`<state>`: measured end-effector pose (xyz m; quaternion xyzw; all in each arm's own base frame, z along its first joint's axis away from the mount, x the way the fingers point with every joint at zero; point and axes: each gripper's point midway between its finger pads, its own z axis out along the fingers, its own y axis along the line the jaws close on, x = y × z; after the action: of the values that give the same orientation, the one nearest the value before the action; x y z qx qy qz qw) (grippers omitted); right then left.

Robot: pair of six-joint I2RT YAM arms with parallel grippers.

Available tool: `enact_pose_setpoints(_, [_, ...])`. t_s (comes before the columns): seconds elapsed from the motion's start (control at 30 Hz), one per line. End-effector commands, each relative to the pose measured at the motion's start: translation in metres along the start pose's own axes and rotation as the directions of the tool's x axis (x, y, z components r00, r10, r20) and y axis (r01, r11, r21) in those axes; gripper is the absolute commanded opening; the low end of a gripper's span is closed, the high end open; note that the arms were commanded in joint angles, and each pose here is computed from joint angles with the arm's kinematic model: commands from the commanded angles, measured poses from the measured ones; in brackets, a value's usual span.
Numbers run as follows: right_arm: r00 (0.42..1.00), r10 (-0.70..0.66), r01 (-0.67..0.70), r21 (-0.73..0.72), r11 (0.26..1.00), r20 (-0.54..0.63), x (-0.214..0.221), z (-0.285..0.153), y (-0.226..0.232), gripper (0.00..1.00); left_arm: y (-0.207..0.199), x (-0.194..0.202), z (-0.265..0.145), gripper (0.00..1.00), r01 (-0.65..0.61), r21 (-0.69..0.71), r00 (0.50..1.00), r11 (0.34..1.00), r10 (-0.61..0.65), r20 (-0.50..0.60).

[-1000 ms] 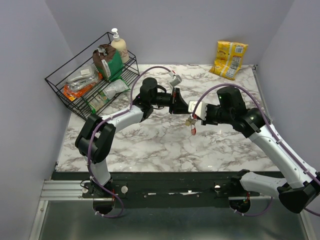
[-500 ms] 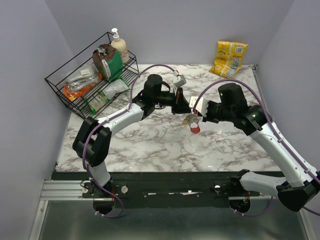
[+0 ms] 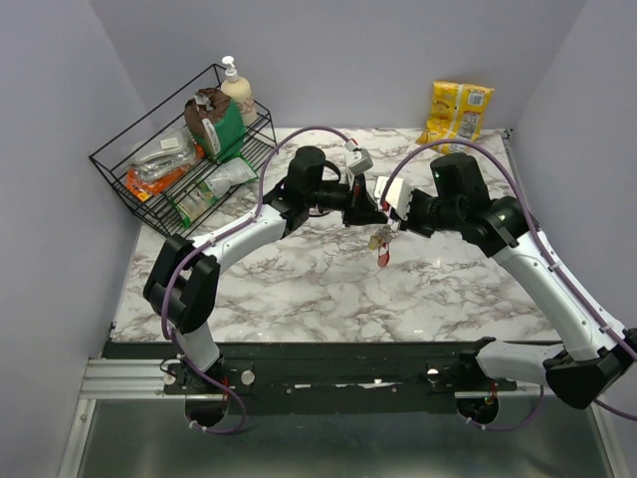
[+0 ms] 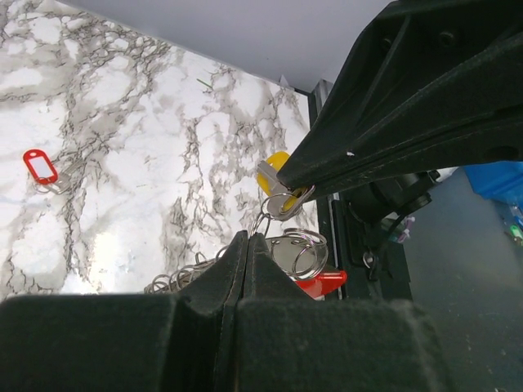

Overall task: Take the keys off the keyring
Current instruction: Remove the key from the keyring.

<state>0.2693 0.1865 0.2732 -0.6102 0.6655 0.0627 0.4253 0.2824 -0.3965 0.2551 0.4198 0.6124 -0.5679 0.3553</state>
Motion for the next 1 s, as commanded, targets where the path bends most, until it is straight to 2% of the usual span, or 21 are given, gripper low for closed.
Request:
enact_pose_setpoints(0.0, [0.995, 0.01, -0.014, 0.043, 0.999, 0.096, -0.032, -0.017, -0.017, 0.01, 0.017, 0.006, -0.004, 0.0, 0.014, -0.093, 1.0, 0.996, -0.016, -0.017])
enact_pose_setpoints(0.23, [0.99, 0.022, -0.026, 0.021, 0.999, 0.141, -0.046, -0.016, -0.019, 0.01, 0.017, 0.007, -0.003, 0.0, 0.019, -0.085, 1.0, 0.996, -0.021, -0.021])
enact_pose_setpoints(0.37, [0.993, 0.015, -0.018, 0.027, 0.999, 0.113, -0.038, -0.009, -0.019, 0.01, 0.014, 0.006, -0.003, 0.01, 0.023, -0.067, 0.999, 0.997, -0.024, -0.021])
enact_pose_setpoints(0.5, [0.996, 0.008, -0.014, 0.06, 0.998, 0.089, -0.031, -0.007, -0.023, 0.01, 0.001, 0.002, -0.002, 0.11, 0.034, -0.003, 0.999, 0.999, -0.034, -0.016])
enact_pose_setpoints(0.53, [0.996, 0.007, -0.013, 0.068, 0.998, 0.084, -0.029, -0.008, -0.024, 0.01, -0.004, 0.002, -0.002, 0.28, 0.036, 0.029, 0.999, 0.999, -0.035, -0.019])
enact_pose_setpoints(0.57, [0.997, 0.005, -0.011, 0.075, 0.997, 0.079, -0.028, -0.007, -0.025, 0.01, -0.007, 0.002, -0.002, 0.3, 0.041, 0.046, 0.999, 0.998, -0.04, -0.018])
enact_pose_setpoints(0.63, [0.998, 0.005, -0.012, 0.09, 0.996, 0.069, -0.025, -0.007, -0.026, 0.01, -0.012, 0.0, -0.002, 0.34, 0.056, 0.077, 0.998, 0.995, -0.056, -0.002])
enact_pose_setpoints(0.87, [0.998, 0.003, -0.01, 0.105, 0.994, 0.058, -0.021, -0.008, -0.028, 0.01, -0.032, -0.012, -0.006, 0.36, 0.087, 0.188, 0.994, 0.978, -0.097, 0.048])
enact_pose_setpoints(0.97, [0.999, -0.005, 0.0, 0.118, 0.993, 0.042, -0.019, -0.008, -0.03, 0.01, -0.034, -0.021, -0.011, 0.36, 0.06, 0.206, 0.993, 0.977, -0.079, 0.087])
